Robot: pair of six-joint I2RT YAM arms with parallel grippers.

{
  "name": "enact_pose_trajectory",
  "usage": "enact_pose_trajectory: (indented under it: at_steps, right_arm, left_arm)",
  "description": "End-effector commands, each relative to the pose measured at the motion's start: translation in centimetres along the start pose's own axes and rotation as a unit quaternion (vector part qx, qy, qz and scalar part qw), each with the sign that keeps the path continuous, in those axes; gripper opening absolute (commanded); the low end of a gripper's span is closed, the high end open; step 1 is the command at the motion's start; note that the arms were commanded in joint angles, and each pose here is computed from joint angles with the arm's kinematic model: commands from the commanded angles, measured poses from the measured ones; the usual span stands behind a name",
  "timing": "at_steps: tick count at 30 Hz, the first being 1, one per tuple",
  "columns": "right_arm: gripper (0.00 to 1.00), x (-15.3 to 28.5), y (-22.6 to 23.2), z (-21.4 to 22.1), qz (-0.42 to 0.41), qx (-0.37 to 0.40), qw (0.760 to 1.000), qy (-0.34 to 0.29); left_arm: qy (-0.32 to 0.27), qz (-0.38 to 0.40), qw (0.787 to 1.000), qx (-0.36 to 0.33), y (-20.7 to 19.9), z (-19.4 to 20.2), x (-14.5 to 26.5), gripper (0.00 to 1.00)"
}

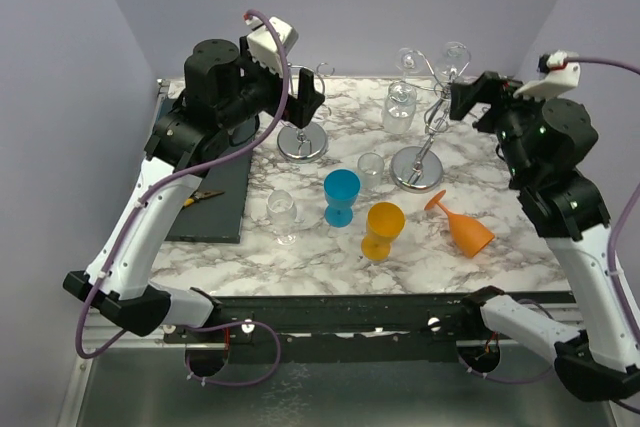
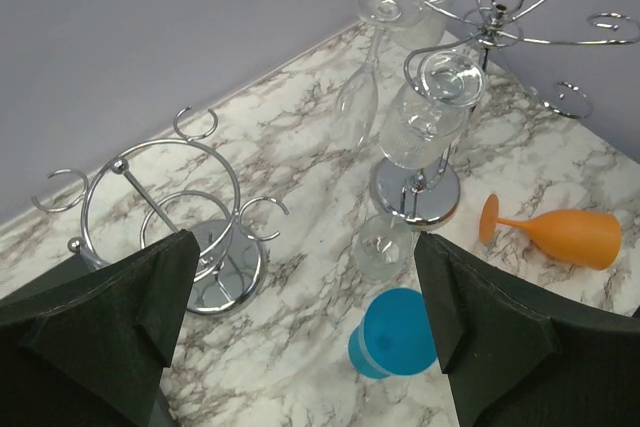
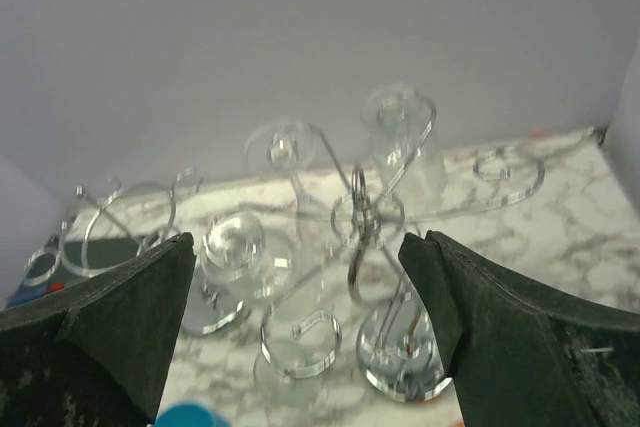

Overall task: Place the wine glass upside down on the wine glass rack
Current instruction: Adjust the wine rack at the center of the board, then pick up the wine glass at the center of the board.

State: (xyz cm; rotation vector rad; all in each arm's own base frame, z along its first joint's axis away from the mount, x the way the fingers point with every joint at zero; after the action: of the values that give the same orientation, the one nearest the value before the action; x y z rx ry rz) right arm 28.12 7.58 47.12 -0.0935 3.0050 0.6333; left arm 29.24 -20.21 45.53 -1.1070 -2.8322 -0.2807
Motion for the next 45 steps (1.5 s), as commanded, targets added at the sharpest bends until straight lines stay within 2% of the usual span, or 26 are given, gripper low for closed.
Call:
enact_pose_trajectory:
  at_steps: [1, 5, 14, 18, 31, 40, 43, 45]
  right_arm:
    - [1.00, 6.0, -3.3, 8.3, 0.038, -0.035, 0.982, 0.181]
    - [0.94, 8.0, -5.3, 13.3, 0.070, -0.043, 0.962, 0.260]
    - [0.87, 8.2, -5.1, 20.5, 0.028, -0.064, 0.928, 0.365]
    - [0.84, 9.0, -4.8, 22.0, 0.004, -0.074, 0.916, 0.394]
    - [0.76, 10.9, -3.8, 25.5, -0.048, -0.094, 0.868, 0.486]
    - [0.71, 10.8, -4.0, 28.4, -0.027, -0.054, 0.840, 0.539]
    - [0.65, 10.5, -3.7, 29.1, -0.013, -0.025, 0.834, 0.551]
    - [0.55, 10.2, -3.9, 29.1, 0.002, -0.011, 0.835, 0.550]
  left_arm:
    - [0.055, -0.030, 0.998, 0.016, 1.0, 0.9, 1.1, 0.99]
    - [0.089, -0.034, 0.995, 0.027, 1.6, 1.4, 1.4, 0.99]
    - [0.118, -0.029, 0.992, 0.034, 2.1, 2.3, 2.5, 0.99]
    - [0.141, -0.030, 0.989, 0.021, 2.5, 3.3, 2.6, 0.99]
    - [0.173, -0.009, 0.983, 0.059, 2.6, 5.8, 2.1, 0.99]
    - [0.176, 0.006, 0.983, 0.058, 2.2, 6.3, 1.9, 0.99]
    - [0.176, 0.009, 0.983, 0.055, 2.2, 6.3, 1.8, 0.99]
    - [0.173, 0.010, 0.984, 0.051, 2.2, 6.2, 1.7, 0.99]
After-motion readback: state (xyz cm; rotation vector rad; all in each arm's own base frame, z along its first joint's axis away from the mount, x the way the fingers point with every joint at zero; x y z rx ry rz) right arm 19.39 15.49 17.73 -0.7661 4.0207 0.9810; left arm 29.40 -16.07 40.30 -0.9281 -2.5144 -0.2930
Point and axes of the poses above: each gripper's point midway between its finger pads, its own x axis back along the fingers, its own y axis along the line the jaws close on, z = x × y, the point moved 4 cm from there along x, back along the fingers, and after that the axes turned 10 degrees about -x, right-handed, at the moved point
